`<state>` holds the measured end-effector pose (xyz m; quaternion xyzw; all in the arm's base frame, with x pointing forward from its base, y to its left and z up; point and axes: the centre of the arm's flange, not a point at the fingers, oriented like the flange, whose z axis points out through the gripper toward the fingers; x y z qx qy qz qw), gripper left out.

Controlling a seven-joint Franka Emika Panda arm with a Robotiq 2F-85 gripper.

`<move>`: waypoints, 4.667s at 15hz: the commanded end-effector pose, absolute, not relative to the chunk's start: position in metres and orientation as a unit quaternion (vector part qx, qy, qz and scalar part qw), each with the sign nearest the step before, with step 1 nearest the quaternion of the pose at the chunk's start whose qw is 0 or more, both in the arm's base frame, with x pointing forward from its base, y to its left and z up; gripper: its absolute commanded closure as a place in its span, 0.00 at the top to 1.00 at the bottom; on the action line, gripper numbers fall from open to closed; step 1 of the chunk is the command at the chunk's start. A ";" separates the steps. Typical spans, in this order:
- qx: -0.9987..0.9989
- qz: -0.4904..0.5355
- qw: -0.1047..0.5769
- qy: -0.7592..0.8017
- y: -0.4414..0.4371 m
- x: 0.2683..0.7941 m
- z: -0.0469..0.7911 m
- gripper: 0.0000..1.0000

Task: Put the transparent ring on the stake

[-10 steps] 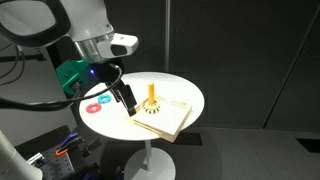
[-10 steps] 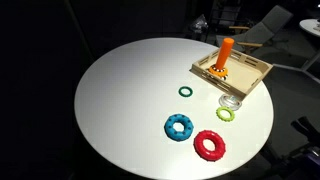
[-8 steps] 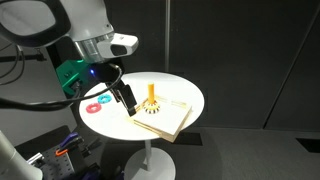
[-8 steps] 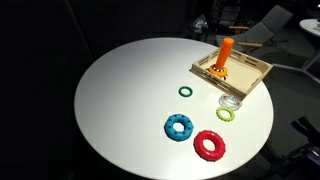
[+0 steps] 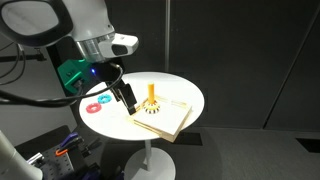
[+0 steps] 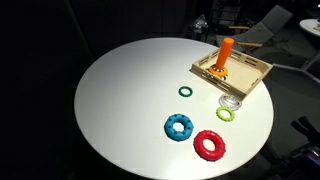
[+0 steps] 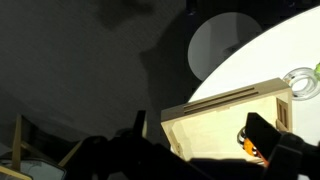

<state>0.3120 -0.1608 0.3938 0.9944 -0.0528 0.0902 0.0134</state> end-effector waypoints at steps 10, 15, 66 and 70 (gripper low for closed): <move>0.998 0.041 -0.055 -0.010 -0.063 0.373 0.362 1.00; 0.997 -0.007 -0.073 0.025 -0.011 0.388 0.334 1.00; 0.997 0.037 -0.048 -0.037 0.111 0.443 0.137 1.00; 0.997 0.041 -0.048 -0.040 0.113 0.449 0.132 1.00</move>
